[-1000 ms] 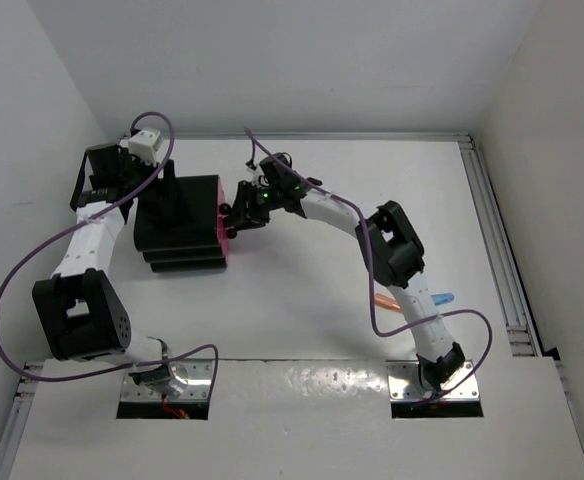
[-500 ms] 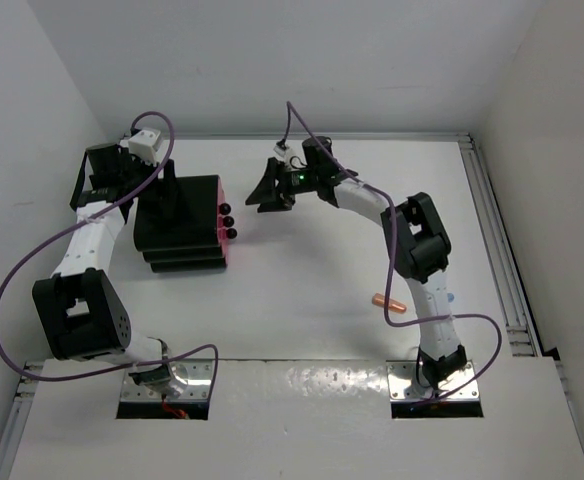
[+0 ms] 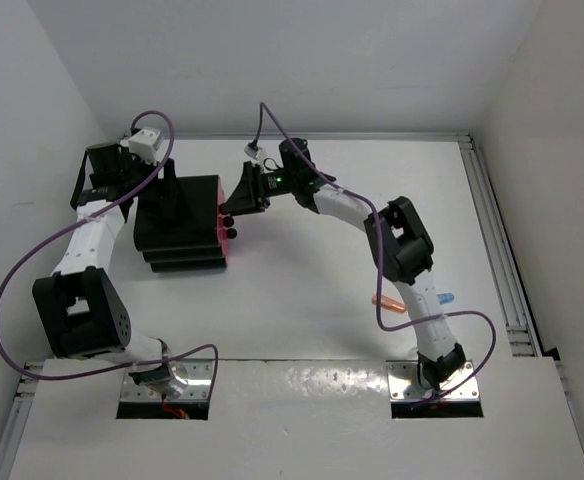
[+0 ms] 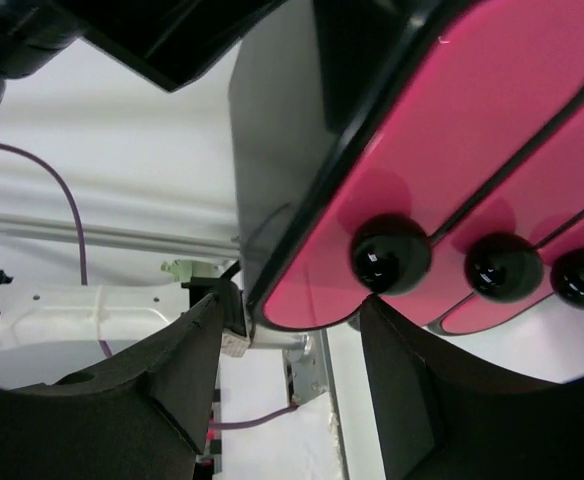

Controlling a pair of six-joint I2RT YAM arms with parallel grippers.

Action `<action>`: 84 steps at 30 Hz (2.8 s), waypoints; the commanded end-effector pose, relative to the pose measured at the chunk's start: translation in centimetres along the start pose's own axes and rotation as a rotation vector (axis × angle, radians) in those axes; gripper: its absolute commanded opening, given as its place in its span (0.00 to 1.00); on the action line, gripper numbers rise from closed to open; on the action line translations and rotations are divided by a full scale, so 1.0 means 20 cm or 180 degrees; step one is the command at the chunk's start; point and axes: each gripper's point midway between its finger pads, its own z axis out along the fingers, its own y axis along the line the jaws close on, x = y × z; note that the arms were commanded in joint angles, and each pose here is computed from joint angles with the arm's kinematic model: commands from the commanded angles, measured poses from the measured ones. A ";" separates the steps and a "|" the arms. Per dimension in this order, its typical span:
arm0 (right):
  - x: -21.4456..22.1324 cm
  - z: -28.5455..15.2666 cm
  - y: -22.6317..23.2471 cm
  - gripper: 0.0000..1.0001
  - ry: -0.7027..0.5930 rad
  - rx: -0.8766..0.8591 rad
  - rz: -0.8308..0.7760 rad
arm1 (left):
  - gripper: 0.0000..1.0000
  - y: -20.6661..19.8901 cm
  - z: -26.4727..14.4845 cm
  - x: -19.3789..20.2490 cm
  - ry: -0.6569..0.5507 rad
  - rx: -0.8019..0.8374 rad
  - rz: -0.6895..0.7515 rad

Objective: Sort the stationery into containers
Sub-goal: Open the drawer in the storage box, then pick up the stationery from the center of the board.

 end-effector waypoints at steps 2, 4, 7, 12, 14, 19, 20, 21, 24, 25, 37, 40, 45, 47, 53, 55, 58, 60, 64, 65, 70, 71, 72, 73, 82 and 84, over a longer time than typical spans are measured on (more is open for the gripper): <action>-0.07 0.03 0.05 0.56 -0.0073 -0.0129 -0.0204 | 0.78 -0.14 -0.04 0.56 0.1241 0.0194 -0.0549; -0.07 0.03 0.03 0.57 -0.0072 -0.0105 -0.0180 | 0.78 -0.14 -0.04 0.56 0.1249 0.0188 -0.0544; -0.07 0.04 0.01 0.56 -0.0079 -0.0090 -0.0172 | 0.78 -0.13 -0.04 0.56 0.1244 0.0182 -0.0550; -0.10 0.05 0.01 0.56 -0.0132 -0.0131 -0.0289 | 0.78 -0.14 -0.05 0.57 0.1286 0.0200 -0.0545; -0.10 0.07 0.01 0.55 -0.0128 -0.0148 -0.0326 | 0.78 -0.13 -0.06 0.58 0.1309 0.0189 -0.0503; -0.08 0.12 0.01 0.50 -0.0109 -0.0197 -0.0400 | 0.78 -0.14 -0.07 0.57 0.1316 0.0197 -0.0503; -0.08 0.12 0.01 0.48 -0.0107 -0.0195 -0.0407 | 0.78 -0.13 -0.07 0.57 0.1316 0.0197 -0.0503; -0.08 0.13 0.01 0.48 -0.0110 -0.0191 -0.0412 | 0.78 -0.14 -0.07 0.56 0.1312 0.0198 -0.0503; -0.09 0.14 -0.01 0.46 -0.0138 -0.0170 -0.0435 | 0.78 -0.14 -0.07 0.57 0.1318 0.0192 -0.0502; -0.10 0.14 -0.01 0.44 -0.0152 -0.0163 -0.0453 | 0.78 -0.14 -0.07 0.57 0.1320 0.0196 -0.0490; -0.09 0.08 -0.05 0.11 -0.0225 -0.0098 -0.0465 | 0.78 -0.15 -0.09 0.59 0.1342 0.0179 -0.0511; -0.08 -0.02 -0.08 0.00 -0.0261 -0.0054 -0.0417 | 0.78 -0.14 -0.10 0.60 0.1363 0.0167 -0.0482; -0.04 -0.17 -0.08 0.00 -0.0307 0.0028 -0.0323 | 0.78 -0.15 -0.09 0.62 0.1402 0.0209 -0.0525; -0.04 -0.22 -0.07 0.00 -0.0329 0.0038 -0.0331 | 0.78 -0.16 -0.08 0.62 0.1401 0.0232 -0.0544; 0.01 -0.32 -0.14 0.00 -0.0320 0.0143 -0.0212 | 0.78 -0.16 -0.08 0.63 0.1405 0.0236 -0.0536; 0.01 -0.34 -0.16 0.00 -0.0320 0.0169 -0.0174 | 0.78 -0.16 -0.08 0.62 0.1399 0.0235 -0.0539; 0.03 -0.35 -0.18 0.01 -0.0316 0.0200 -0.0140 | 0.78 -0.16 -0.08 0.61 0.1377 0.0243 -0.0545; 0.03 -0.34 -0.19 0.04 -0.0306 0.0212 -0.0120 | 0.78 -0.16 -0.08 0.61 0.1375 0.0236 -0.0547; 0.03 -0.36 -0.23 0.37 -0.0315 0.0289 -0.0036 | 0.78 -0.16 -0.08 0.61 0.1373 0.0225 -0.0537; 0.03 -0.36 -0.23 0.53 -0.0313 0.0291 -0.0041 | 0.78 -0.16 -0.08 0.62 0.1382 0.0232 -0.0533; 0.01 -0.45 -0.24 0.74 -0.0329 0.0417 -0.0025 | 0.78 -0.16 -0.08 0.61 0.1364 0.0228 -0.0540; 0.01 -0.51 -0.27 0.74 -0.0322 0.0508 -0.0010 | 0.78 -0.17 -0.08 0.61 0.1360 0.0240 -0.0539; 0.01 -0.56 -0.27 0.73 -0.0333 0.0564 -0.0046 | 0.78 -0.16 -0.08 0.62 0.1364 0.0238 -0.0544; 0.02 -0.60 -0.30 0.72 -0.0326 0.0662 -0.0042 | 0.78 -0.17 -0.08 0.62 0.1363 0.0234 -0.0548; 0.62 -1.27 -0.40 0.59 0.0881 0.2017 -0.1365 | 0.78 -0.16 -0.08 0.60 0.1310 0.0226 -0.0542; 0.81 -1.43 -0.47 0.58 0.1190 0.2407 -0.1344 | 0.78 -0.17 -0.07 0.60 0.1307 0.0242 -0.0543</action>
